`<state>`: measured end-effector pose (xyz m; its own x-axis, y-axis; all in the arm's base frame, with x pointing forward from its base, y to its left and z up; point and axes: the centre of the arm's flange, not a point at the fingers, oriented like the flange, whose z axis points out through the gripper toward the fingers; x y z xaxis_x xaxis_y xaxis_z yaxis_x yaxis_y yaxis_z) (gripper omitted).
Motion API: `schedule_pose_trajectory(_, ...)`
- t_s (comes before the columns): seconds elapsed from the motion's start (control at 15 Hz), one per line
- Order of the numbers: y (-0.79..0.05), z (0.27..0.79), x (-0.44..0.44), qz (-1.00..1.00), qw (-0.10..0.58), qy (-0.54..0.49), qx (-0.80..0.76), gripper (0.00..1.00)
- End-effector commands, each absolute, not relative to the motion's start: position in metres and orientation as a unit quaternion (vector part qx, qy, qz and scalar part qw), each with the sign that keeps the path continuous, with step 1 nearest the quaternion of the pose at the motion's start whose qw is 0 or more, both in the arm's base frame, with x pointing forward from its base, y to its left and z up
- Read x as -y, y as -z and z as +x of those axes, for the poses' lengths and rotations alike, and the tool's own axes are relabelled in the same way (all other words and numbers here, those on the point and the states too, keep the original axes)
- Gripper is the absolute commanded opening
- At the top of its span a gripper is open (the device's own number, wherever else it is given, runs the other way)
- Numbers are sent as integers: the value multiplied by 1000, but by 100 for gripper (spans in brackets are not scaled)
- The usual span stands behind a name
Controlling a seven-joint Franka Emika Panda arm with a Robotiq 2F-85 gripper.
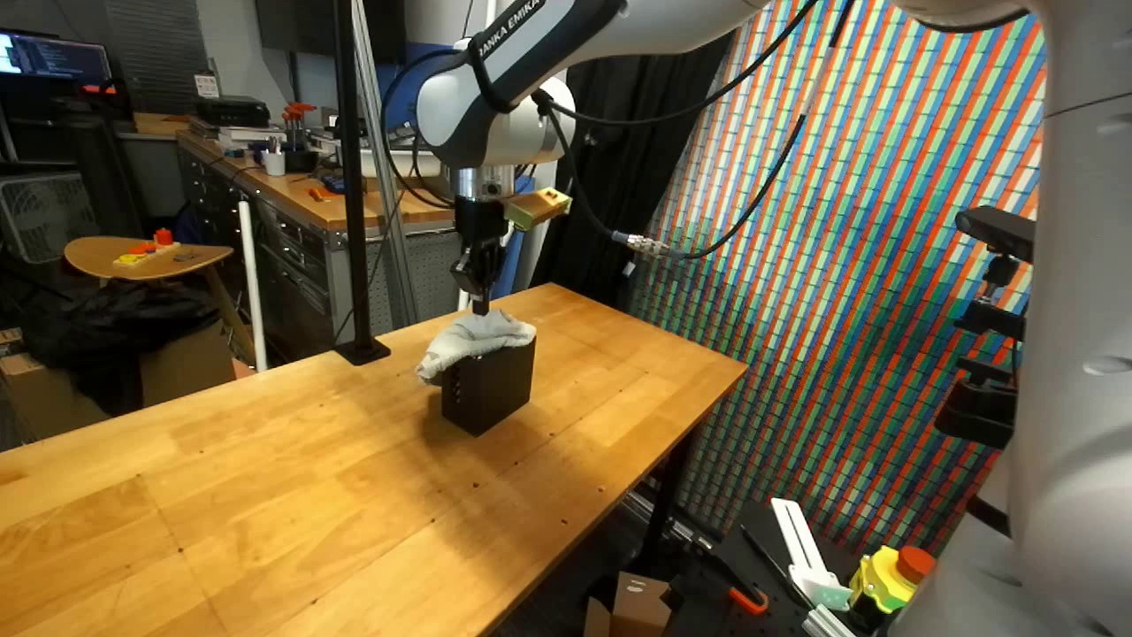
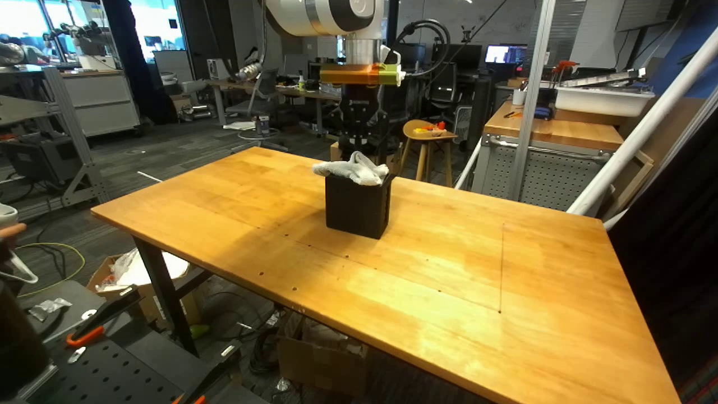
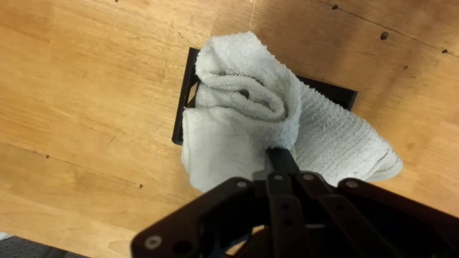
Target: Put the towel in the box
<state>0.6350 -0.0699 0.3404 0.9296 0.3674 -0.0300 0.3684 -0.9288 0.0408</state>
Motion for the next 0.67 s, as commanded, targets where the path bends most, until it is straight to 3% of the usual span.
schedule_pose_trajectory(0.0, -315, 644, 70, 981, 15, 20, -190, 0)
schedule_pose_trajectory(0.6, -218, 635, 77, 980, -34, 85, -175, 0)
